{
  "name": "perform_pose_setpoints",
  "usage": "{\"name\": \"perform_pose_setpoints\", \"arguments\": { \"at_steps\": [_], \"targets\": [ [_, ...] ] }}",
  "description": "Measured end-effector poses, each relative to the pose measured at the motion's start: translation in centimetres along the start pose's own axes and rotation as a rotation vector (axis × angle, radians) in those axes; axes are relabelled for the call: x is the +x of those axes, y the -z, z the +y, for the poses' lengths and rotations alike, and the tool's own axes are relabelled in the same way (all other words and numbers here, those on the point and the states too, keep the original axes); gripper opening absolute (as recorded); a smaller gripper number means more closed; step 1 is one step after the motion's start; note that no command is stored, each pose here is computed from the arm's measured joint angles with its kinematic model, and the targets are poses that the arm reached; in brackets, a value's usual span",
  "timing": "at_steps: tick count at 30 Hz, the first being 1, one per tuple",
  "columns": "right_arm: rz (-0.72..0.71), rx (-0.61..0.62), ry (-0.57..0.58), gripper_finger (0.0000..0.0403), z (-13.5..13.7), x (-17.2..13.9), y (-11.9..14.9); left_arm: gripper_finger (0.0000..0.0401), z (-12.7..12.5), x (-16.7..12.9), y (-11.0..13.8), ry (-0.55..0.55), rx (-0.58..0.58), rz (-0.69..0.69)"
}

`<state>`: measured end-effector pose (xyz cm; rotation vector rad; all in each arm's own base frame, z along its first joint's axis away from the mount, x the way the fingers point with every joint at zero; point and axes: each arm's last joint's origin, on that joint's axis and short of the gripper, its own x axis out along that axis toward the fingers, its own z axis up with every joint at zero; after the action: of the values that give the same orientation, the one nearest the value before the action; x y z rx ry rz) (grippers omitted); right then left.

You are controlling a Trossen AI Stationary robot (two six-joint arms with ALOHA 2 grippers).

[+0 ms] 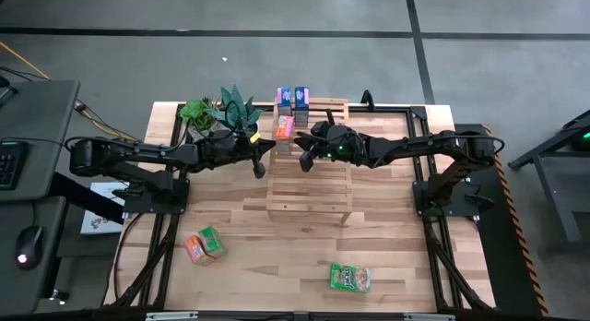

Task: Stack cereal on shelf
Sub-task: Put the right orange cereal box on the shelf

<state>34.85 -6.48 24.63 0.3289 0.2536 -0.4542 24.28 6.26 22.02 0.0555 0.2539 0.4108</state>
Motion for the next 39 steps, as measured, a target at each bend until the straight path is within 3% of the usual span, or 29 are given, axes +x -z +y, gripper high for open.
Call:
{"name": "perform_pose_setpoints", "arguments": {
  "at_steps": [23,39],
  "targets": [
    [-0.058,0.002,0.036,0.0000,-0.8,0.2,-0.7,0.0000,-0.1,0.0,0.0,0.034,-0.024,-0.005],
    [-0.065,0.016,-0.060,0.0000,-0.8,0.3,-1.1,0.0000,0.0,0.0,0.0,-0.005,-0.024,-0.001]
  ]
}}
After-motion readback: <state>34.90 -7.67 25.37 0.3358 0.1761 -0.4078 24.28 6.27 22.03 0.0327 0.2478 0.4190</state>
